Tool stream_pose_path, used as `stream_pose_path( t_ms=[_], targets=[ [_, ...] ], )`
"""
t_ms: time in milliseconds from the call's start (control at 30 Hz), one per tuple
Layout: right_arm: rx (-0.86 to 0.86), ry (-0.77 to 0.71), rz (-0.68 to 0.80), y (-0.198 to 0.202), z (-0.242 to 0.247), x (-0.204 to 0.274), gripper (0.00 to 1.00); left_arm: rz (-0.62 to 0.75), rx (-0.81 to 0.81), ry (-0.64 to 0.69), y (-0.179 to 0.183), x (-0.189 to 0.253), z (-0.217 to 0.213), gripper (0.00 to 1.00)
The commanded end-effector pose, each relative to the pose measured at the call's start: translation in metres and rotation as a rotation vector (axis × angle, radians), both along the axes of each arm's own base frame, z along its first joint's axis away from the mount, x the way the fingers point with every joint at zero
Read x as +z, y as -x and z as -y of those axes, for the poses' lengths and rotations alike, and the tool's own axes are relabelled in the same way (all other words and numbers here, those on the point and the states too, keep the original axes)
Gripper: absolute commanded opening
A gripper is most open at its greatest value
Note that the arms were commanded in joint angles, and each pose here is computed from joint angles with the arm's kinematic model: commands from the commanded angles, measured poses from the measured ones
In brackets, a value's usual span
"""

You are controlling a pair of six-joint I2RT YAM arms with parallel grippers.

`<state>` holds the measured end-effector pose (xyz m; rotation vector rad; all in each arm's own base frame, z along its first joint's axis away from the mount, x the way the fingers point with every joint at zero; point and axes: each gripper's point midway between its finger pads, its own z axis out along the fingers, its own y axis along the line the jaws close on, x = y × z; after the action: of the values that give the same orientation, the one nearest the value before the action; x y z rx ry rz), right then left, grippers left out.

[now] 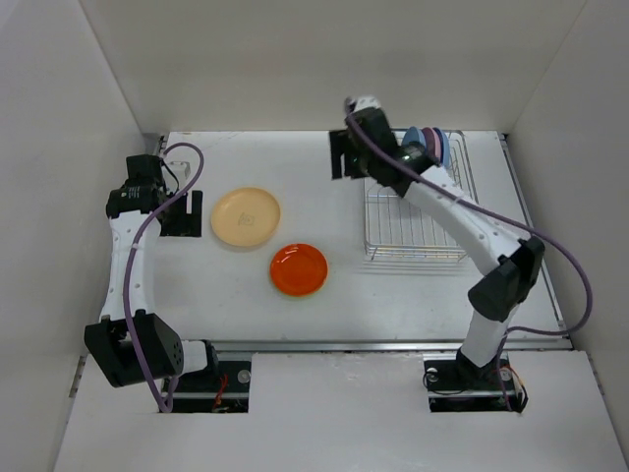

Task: Unload the plates from the dish rack

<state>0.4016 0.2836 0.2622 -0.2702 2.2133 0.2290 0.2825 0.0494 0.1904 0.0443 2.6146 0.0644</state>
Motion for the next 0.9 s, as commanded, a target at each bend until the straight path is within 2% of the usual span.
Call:
stream_pose_path(
  t_ms=[0,33,133,367,600,633,767,800,867],
  targets=[
    [-0.453,0.083,0.138,-0.033,0.105,0.046,0.75,0.022,-0.013,-0.017,0.005,0.008,0.0,0.74],
    [-0.576,0.099,0.179,-0.045,0.138,0.061,0.75,0.022,-0.013,-0.017,0.005,0.008,0.0,0.74],
    [-0.633,0.105,0.137,-0.068,0.167,0.046,0.75,0.023,-0.018,-0.008,0.004,0.008,0.001,0.74],
    [-0.705,0.099,0.105,-0.107,0.193,0.007,0.65,0.023,-0.018,-0.008,0.005,0.01,0.002,0.74],
    [-0.701,0.126,0.009,-0.122,0.198,-0.048,0.59,0.023,-0.018,-0.008,0.005,0.01,0.002,0.74],
    [-0.7,0.14,-0.008,-0.121,0.198,-0.057,0.57,0.014,-0.018,-0.006,0.007,0.01,0.002,0.74],
    [-0.71,0.156,-0.027,-0.12,0.2,-0.071,0.36,0.014,-0.018,-0.006,0.007,0.01,0.002,0.74],
    [-0.71,0.156,-0.026,-0.121,0.2,-0.073,0.27,0.014,-0.018,-0.006,0.007,0.01,0.002,0.74],
    [-0.726,0.161,-0.008,-0.12,0.203,-0.067,0.16,0.014,-0.018,-0.006,0.007,0.01,0.002,0.74]
  ],
)
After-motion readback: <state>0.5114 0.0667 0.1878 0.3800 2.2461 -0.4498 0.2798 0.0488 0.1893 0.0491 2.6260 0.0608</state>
